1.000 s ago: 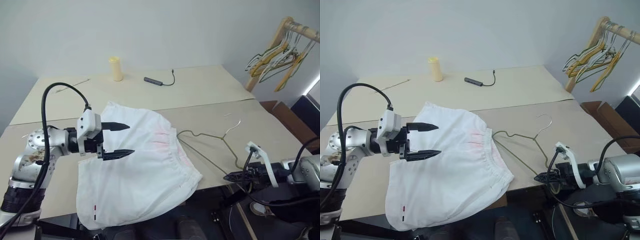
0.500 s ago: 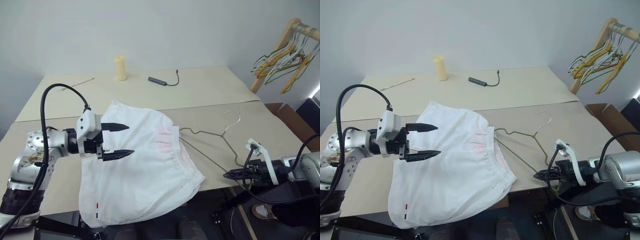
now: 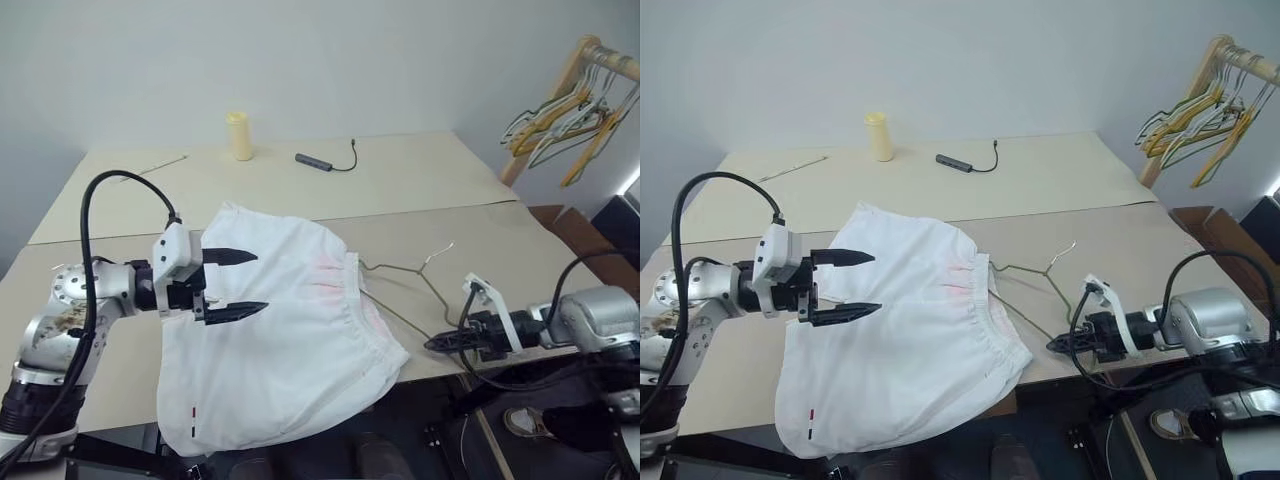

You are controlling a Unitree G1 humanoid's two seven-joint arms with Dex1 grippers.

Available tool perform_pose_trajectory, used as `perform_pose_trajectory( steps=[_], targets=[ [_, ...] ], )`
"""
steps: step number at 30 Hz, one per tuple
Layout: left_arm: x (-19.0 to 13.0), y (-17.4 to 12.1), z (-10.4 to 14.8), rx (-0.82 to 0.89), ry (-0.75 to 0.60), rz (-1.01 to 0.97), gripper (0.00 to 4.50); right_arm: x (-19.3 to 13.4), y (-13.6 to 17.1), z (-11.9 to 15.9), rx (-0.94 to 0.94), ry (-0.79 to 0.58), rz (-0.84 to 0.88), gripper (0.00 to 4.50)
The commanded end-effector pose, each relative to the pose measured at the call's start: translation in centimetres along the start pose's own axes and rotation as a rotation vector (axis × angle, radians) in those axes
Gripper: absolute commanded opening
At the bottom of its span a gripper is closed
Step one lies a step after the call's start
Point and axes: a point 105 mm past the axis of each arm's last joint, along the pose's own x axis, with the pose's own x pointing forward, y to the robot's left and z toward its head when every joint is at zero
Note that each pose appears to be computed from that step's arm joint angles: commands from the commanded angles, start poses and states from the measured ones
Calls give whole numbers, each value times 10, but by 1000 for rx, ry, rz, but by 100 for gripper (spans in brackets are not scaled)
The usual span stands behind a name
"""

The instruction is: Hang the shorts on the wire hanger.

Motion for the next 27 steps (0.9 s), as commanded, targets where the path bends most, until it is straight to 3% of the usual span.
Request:
perform_pose_trajectory(
  steps=[1,7,17,27],
  targets=[
    [-6,3,13,49,-13,19,448,2,3,15,-3,-16,46,0],
    [-8,3,14,56,-7,24,448,8,3,23,-22,22,91,0],
    [-8,4,15,65,-8,31,448,26,-5,48,1,-18,99,0],
    [-7,4,14,66,-7,32,448,25,-1,55,-18,-40,114,0]
  ],
)
